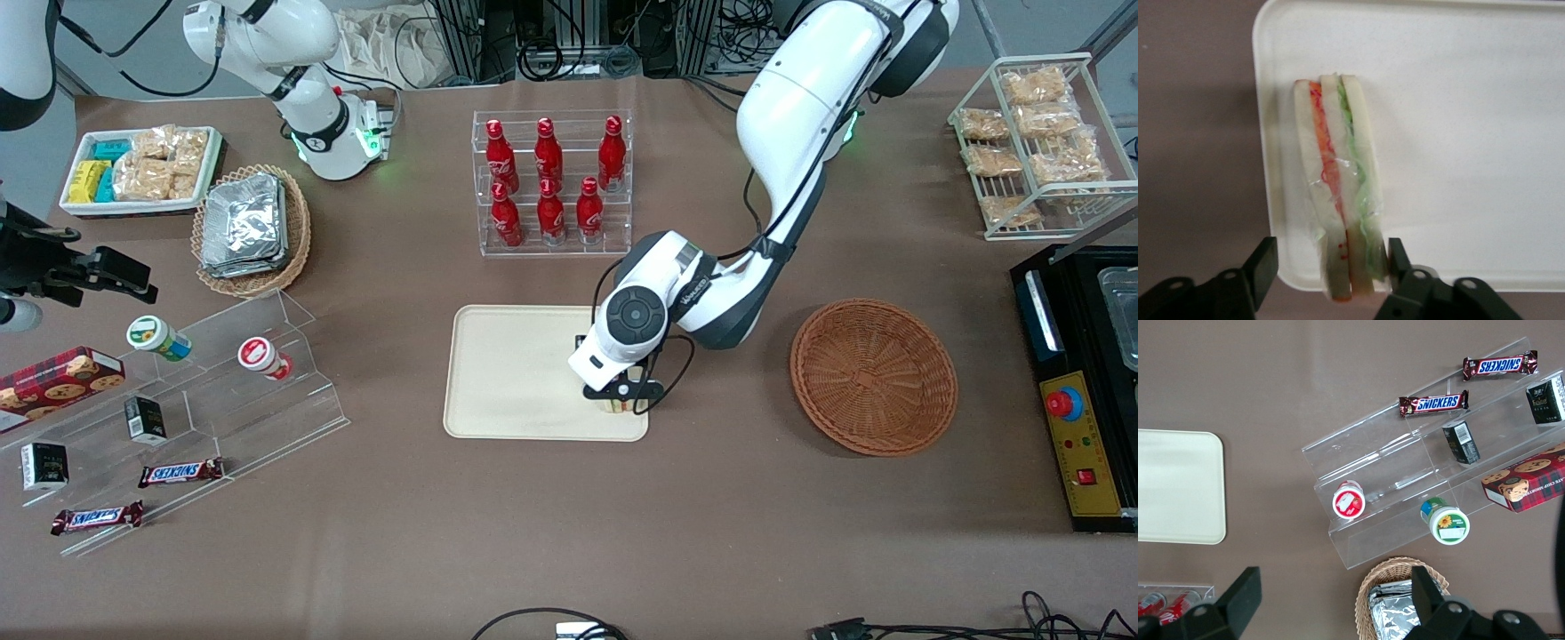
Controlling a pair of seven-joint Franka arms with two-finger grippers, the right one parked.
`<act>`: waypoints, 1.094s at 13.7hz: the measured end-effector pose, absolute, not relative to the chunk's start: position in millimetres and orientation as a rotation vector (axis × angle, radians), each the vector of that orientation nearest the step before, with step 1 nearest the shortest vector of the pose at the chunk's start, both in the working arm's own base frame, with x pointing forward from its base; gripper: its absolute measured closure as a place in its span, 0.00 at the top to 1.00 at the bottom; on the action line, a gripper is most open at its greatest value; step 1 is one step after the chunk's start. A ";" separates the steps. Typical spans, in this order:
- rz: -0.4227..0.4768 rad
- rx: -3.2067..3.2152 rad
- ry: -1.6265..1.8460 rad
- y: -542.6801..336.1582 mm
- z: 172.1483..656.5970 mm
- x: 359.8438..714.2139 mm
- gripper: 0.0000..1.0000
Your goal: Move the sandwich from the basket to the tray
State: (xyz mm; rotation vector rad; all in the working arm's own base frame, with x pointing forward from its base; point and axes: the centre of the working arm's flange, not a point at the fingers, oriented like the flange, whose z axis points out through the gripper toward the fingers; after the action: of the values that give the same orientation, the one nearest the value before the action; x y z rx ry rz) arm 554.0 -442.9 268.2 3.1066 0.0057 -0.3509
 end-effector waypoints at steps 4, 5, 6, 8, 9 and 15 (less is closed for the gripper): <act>-0.348 3.141 0.100 -384.0 338.8 564.4 1.00; -0.349 3.150 0.118 -364.6 350.5 560.3 1.00; -0.356 3.162 0.132 -348.0 358.5 550.9 1.00; -0.367 3.187 0.107 -316.9 373.1 525.2 1.00; -0.362 3.193 0.069 -297.6 384.4 516.0 1.00; -0.288 3.159 0.153 -126.5 470.4 547.1 1.00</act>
State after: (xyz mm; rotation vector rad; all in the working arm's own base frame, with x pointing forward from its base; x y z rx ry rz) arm 547.1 -126.5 470.4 3.1589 0.1529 -0.2883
